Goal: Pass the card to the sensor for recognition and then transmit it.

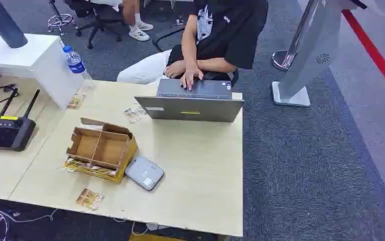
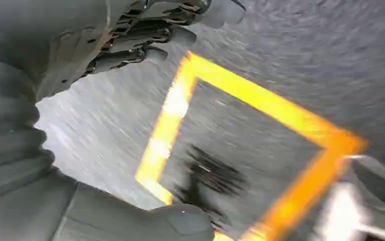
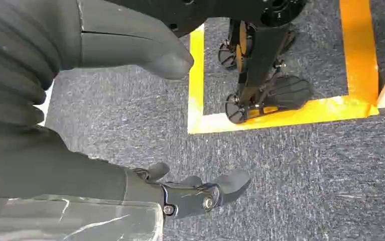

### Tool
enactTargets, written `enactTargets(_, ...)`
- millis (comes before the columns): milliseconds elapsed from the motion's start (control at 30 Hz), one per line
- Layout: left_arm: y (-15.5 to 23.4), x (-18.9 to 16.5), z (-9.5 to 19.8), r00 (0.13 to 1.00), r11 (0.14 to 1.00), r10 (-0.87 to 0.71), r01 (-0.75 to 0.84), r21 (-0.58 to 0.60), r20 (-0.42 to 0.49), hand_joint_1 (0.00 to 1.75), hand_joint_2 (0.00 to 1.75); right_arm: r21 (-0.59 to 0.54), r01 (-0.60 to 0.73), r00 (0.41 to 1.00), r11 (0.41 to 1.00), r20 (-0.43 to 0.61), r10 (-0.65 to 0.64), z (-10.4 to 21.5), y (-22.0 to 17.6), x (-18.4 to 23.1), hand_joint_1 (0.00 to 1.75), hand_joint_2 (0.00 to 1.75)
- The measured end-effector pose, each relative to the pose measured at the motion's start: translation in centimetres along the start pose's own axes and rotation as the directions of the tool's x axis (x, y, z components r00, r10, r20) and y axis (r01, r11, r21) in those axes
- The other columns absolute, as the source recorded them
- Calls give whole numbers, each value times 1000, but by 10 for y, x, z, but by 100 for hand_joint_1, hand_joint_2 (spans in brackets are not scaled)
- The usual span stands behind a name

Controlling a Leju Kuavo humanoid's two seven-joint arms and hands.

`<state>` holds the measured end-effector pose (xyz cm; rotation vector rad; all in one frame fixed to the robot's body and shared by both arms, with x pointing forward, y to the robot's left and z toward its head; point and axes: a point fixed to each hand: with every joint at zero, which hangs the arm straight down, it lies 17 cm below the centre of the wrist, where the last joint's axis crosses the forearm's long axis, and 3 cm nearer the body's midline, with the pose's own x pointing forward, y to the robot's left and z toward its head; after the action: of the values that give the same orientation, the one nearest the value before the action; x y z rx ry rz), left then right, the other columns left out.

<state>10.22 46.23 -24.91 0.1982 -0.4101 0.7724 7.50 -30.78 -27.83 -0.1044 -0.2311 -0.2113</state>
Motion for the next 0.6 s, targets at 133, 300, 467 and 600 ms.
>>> enactTargets(133, 8, 43, 4, 941, 963, 263, -269, -1, 212, 0, 175, -9, 38, 999, 999, 11, -38, 0, 2, 3, 0, 175)
enactTargets(300, 41, 80, 13, 775, 846, 487, -534, 4, 403, 0, 175, -31, 74, 994, 997, -73, -76, 1, 7, -10, 0, 175)
enactTargets(467, 68, 100, 28, 639, 771, 551, -636, -35, 537, 0, 175, -37, 118, 986, 992, -113, -122, 6, 21, -25, 0, 175)
enactTargets(600, 89, 122, 40, 553, 741, 515, -672, -15, 655, 0, 175, -52, 105, 984, 993, -138, -111, 7, 23, -29, 0, 175)
